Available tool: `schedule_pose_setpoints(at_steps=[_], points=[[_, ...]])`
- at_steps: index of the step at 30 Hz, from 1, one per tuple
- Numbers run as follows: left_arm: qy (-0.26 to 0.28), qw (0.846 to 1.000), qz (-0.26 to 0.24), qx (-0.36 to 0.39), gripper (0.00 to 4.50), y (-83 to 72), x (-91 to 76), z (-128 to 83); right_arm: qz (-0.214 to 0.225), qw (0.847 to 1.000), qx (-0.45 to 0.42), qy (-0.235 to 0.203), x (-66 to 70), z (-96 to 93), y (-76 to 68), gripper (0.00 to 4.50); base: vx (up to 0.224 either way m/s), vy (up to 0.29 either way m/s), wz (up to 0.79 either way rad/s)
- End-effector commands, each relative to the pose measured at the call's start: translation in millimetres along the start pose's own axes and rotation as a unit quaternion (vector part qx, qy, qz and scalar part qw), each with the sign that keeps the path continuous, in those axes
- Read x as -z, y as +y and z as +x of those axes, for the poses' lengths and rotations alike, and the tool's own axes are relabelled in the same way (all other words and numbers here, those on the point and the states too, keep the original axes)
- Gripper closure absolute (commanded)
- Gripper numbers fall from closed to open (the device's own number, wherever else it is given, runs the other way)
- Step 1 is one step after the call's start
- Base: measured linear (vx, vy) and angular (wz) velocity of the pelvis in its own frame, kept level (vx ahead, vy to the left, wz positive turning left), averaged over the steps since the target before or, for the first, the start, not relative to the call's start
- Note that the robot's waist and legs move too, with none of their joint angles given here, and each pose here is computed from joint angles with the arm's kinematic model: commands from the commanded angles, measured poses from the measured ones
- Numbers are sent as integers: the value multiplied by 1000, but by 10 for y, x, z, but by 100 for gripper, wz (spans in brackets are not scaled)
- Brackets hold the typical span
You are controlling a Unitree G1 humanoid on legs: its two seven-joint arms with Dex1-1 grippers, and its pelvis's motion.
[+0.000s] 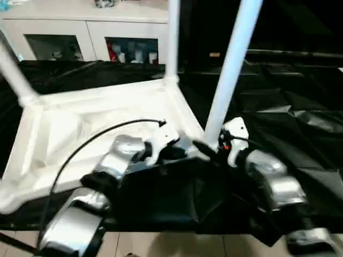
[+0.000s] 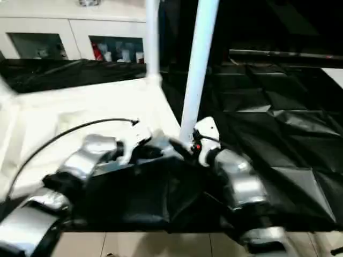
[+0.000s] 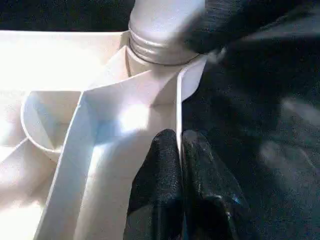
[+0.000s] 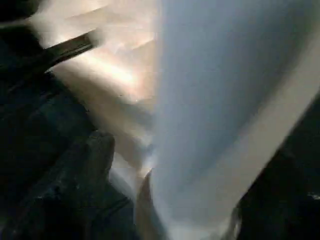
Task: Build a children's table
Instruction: Rotate leg to tighten
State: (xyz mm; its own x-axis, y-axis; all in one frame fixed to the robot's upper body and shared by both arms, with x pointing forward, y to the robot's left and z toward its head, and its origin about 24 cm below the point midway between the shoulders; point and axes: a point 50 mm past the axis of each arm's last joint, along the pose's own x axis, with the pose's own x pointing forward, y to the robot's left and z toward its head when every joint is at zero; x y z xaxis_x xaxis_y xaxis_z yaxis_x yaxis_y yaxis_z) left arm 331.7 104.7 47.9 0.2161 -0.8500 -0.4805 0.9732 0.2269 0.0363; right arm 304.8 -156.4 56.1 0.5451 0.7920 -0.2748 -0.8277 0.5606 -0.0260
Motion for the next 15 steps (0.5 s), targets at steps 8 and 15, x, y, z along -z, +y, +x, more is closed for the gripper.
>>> schedule_pose_setpoints(at_steps=[8, 15], points=[[-18, 994, -14, 109, 450, -169, 64, -169, -8, 995, -96, 30, 32, -78, 120, 29, 0, 0, 0], [-17, 994, -14, 110, 450, -197, 79, -172, -24, 996, -73, 39, 51, -18, 70, 63, 0, 0, 0]])
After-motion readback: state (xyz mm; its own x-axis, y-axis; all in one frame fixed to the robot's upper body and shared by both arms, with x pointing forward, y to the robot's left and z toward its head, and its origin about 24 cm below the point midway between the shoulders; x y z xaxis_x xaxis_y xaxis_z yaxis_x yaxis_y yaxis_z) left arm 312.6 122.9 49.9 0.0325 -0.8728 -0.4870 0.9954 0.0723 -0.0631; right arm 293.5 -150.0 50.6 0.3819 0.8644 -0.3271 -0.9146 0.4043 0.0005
